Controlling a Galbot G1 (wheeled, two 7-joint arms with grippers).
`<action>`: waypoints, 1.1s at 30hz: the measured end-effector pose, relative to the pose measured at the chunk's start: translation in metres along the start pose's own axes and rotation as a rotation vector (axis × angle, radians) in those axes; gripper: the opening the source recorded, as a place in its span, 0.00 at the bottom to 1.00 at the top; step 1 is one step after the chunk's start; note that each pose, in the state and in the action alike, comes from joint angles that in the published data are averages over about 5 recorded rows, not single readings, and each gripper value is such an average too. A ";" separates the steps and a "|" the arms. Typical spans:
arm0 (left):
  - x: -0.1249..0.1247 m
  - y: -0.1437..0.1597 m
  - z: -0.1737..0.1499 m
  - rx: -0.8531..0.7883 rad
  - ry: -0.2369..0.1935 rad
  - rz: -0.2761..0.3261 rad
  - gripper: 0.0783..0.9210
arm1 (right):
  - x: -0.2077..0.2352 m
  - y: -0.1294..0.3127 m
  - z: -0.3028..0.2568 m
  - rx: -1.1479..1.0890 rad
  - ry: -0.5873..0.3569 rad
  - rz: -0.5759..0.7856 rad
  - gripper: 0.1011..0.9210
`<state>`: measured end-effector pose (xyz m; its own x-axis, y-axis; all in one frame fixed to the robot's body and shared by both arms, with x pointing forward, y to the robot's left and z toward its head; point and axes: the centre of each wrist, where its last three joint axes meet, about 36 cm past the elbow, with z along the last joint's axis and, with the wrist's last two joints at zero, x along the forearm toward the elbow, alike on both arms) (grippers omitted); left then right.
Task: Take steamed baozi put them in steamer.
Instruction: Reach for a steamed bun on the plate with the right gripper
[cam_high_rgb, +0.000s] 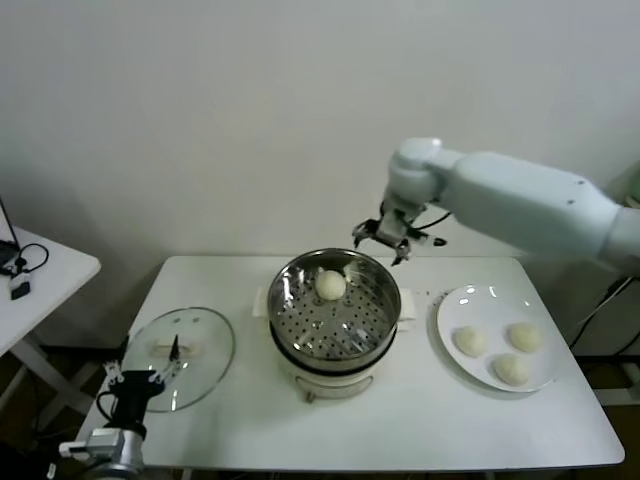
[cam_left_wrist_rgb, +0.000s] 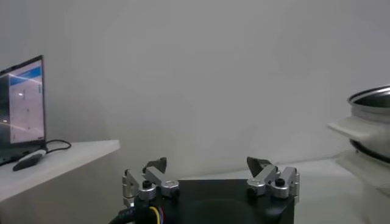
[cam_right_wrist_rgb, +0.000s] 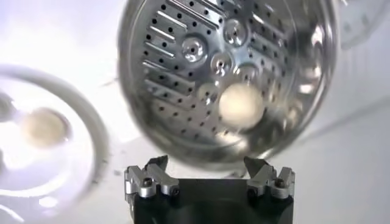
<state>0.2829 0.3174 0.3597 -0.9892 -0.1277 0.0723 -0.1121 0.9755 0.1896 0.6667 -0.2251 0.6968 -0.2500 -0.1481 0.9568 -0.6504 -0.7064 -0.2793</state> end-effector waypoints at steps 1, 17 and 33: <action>0.000 0.000 0.000 0.003 -0.003 0.005 0.88 | 0.002 0.010 0.009 -0.055 -0.005 0.001 0.88; -0.005 -0.001 -0.005 0.026 -0.035 0.046 0.88 | -0.073 0.154 0.084 -0.567 -0.026 -0.078 0.88; -0.003 0.002 0.001 0.028 -0.026 0.041 0.88 | -0.170 0.209 0.090 -0.712 -0.028 -0.168 0.88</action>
<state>0.2860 0.3199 0.3593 -0.9950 -0.0834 0.0543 -0.0738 0.9845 0.1591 0.6381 -0.4096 0.4830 -0.0935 -0.1016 0.9904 -0.9894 -0.1013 -0.1038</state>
